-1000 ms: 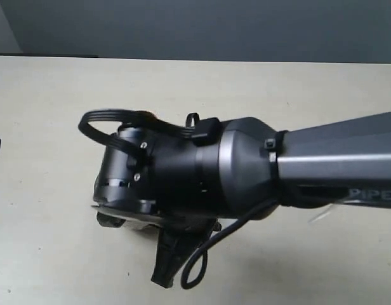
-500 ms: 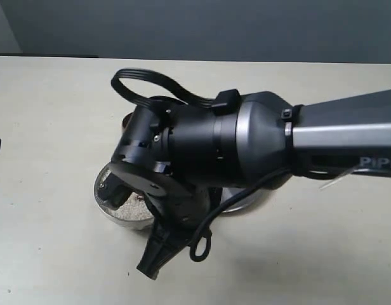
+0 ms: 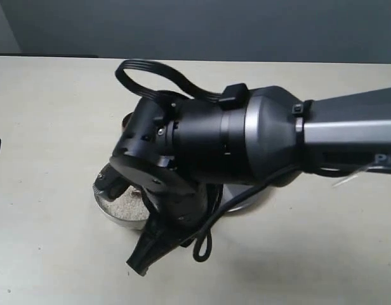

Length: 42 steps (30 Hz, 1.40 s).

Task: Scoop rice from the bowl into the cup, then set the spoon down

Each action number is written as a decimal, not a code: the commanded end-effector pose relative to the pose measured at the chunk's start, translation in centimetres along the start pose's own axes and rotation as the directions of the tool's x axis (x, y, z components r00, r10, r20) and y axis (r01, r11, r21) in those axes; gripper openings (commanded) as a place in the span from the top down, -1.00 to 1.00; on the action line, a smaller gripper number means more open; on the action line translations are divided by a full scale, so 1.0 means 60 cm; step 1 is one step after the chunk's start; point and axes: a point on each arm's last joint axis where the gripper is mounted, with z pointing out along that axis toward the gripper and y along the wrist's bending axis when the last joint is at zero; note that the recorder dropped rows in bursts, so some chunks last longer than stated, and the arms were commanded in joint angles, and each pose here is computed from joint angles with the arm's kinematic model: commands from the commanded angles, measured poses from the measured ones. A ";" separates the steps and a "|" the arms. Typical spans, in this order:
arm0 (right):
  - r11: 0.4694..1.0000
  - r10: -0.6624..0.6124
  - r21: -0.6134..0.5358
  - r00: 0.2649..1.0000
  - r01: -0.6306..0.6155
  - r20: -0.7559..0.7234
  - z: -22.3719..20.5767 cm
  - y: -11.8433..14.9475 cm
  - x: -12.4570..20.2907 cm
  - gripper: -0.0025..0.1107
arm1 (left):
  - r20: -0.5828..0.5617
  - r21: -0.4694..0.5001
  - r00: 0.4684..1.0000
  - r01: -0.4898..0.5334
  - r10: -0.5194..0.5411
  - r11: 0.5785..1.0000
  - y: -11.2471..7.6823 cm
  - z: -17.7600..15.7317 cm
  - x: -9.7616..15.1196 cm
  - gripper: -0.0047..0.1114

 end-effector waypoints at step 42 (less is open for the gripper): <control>0.913 0.282 -0.316 0.959 -0.258 0.033 -0.064 -0.062 0.006 0.97 | 0.004 -0.001 1.000 0.000 0.000 1.000 0.001 0.000 0.000 0.91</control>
